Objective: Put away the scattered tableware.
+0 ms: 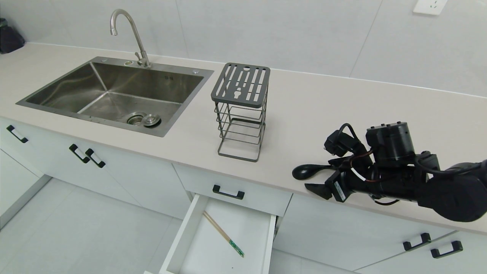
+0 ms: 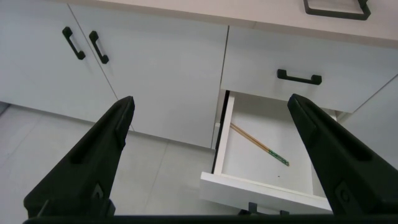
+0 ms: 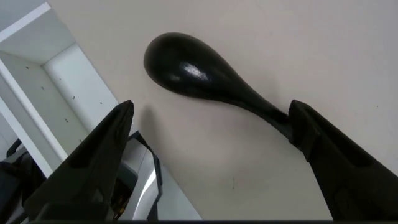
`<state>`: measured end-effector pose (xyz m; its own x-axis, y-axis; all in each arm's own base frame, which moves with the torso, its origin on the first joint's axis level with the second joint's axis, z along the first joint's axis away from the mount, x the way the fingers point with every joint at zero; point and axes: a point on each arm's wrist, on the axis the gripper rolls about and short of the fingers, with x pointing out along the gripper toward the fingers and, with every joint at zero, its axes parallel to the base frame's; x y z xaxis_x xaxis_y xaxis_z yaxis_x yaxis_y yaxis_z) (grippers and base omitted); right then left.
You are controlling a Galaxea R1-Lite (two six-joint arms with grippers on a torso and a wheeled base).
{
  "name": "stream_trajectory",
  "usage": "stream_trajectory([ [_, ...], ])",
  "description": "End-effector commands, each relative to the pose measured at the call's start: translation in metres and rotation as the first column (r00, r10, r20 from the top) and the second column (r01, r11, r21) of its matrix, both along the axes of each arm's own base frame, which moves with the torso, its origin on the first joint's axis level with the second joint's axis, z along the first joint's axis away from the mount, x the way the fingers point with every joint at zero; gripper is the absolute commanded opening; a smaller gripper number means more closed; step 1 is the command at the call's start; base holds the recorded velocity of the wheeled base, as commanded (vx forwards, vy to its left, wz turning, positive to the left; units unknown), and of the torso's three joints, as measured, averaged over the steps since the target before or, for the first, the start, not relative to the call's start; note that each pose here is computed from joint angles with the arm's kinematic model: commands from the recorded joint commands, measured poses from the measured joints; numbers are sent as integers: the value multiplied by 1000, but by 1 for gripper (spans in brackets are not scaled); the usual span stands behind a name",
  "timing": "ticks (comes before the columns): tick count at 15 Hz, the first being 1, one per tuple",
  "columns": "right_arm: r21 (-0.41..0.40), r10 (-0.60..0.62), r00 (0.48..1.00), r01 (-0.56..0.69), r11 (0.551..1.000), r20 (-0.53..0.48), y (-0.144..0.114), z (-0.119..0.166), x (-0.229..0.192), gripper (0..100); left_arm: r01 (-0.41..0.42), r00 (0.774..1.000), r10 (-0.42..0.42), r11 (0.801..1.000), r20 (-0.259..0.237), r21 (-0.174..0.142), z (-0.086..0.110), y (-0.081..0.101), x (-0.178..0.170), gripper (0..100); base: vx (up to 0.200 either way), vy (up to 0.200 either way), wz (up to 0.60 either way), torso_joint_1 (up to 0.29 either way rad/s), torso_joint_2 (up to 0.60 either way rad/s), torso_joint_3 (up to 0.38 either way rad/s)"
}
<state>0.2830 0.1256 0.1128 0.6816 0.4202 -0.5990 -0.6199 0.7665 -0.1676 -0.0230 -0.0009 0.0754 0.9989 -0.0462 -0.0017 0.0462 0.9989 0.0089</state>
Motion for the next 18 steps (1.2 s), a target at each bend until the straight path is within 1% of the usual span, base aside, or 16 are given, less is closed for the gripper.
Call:
stream_trajectory([
  [1,-2,0,1000,0,1000,-6,3,-4,6,100,0,1000,0,1000,-1,0,0,0,0,100,0,0,0,0,0,0],
  [2,-1,-1,1000,1,1000,-2,6,-4,13,100,0,1000,0,1000,-1,0,0,0,0,100,0,0,0,0,0,0],
  [6,-19,-18,1000,18,1000,-17,6,-12,16,100,0,1000,0,1000,-1,0,0,0,0,100,0,0,0,0,0,0],
  [7,-21,-21,1000,21,1000,-20,6,-13,17,0,0,1000,0,1000,-1,-1,0,0,0,100,0,0,0,0,0,0],
  [15,-19,-30,999,30,999,-22,3,-14,19,0,0,1000,0,1000,-1,0,0,0,0,100,0,0,0,0,0,0],
  [17,-16,-24,1000,24,1000,-10,5,-11,18,0,-2,1000,2,1000,-3,0,0,0,0,100,0,0,0,0,0,0],
  [18,-5,-13,1000,13,1000,15,6,-2,13,0,-2,1000,2,1000,-1,0,0,0,0,100,0,0,0,0,0,0],
])
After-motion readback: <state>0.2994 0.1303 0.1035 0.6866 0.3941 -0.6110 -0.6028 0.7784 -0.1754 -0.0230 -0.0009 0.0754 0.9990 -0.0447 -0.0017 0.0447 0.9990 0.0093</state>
